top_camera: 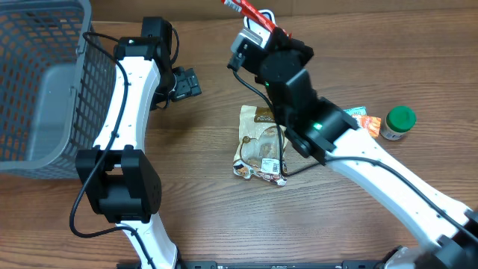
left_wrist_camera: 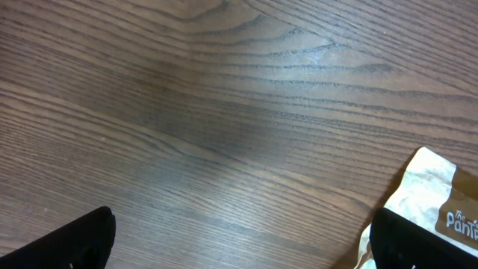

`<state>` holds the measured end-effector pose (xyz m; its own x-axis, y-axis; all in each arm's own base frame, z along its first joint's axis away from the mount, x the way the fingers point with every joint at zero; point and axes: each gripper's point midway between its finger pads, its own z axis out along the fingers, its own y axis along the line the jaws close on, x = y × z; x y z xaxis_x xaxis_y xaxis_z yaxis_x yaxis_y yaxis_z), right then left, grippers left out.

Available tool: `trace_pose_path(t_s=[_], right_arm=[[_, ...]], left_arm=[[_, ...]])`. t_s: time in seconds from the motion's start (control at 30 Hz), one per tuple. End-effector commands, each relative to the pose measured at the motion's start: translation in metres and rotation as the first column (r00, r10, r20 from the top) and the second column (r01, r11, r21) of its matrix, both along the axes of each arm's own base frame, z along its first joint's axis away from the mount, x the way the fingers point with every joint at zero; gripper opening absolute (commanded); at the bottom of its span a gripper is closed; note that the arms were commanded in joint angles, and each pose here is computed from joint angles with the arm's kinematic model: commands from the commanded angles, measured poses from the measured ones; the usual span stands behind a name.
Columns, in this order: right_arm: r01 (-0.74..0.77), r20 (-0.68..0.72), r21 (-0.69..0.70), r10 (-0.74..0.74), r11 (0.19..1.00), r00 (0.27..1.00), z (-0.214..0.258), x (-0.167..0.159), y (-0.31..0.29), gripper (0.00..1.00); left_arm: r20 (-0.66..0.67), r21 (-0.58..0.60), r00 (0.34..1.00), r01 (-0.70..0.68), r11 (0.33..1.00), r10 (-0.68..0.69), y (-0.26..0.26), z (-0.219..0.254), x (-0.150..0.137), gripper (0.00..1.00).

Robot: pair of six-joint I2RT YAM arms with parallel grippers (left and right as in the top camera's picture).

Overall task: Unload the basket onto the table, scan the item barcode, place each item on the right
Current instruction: 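Carry the red stick up to the white scanner with the right gripper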

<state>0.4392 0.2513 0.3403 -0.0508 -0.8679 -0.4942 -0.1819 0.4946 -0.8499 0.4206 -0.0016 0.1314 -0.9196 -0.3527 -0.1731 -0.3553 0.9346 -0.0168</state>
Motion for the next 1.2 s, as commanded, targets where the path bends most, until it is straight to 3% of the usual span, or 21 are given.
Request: trace_pose_path(t_s=[0.0, 0.3, 0.53, 0.77, 1.03, 1.17], right_arm=[[0.139, 0.034, -0.101, -0.136, 0.985, 0.99, -0.015, 0.018, -0.018, 0.04], [0.267, 0.048, -0.208, -0.263, 0.941, 0.964, -0.095, 0.078, -0.035, 0.04], [0.275, 0.125, -0.217, -0.252, 0.937, 0.96, -0.134, 0.113, -0.036, 0.04], [0.201, 0.078, -0.285, -0.187, 0.937, 0.979, -0.194, 0.123, -0.021, 0.04], [0.179, 0.113, -0.451, -0.143, 0.875, 0.983, -0.238, 0.131, -0.02, 0.04], [0.193, 0.101, -0.466, -0.165, 0.864, 0.981, -0.252, 0.136, -0.029, 0.04]], left_arm=[[0.015, 0.014, 1.0, 0.009, 1.0, -0.009, 0.004, 0.005, 0.004, 1.0], [0.015, 0.014, 1.0, 0.009, 1.0, -0.009, 0.004, 0.005, 0.004, 1.0], [0.015, 0.014, 1.0, 0.009, 1.0, -0.009, 0.004, 0.005, 0.004, 1.0], [0.015, 0.014, 1.0, 0.009, 1.0, -0.009, 0.004, 0.005, 0.004, 1.0], [0.015, 0.014, 1.0, 0.009, 1.0, -0.009, 0.004, 0.005, 0.004, 1.0], [0.015, 0.014, 1.0, 0.009, 1.0, -0.009, 0.004, 0.005, 0.004, 1.0]])
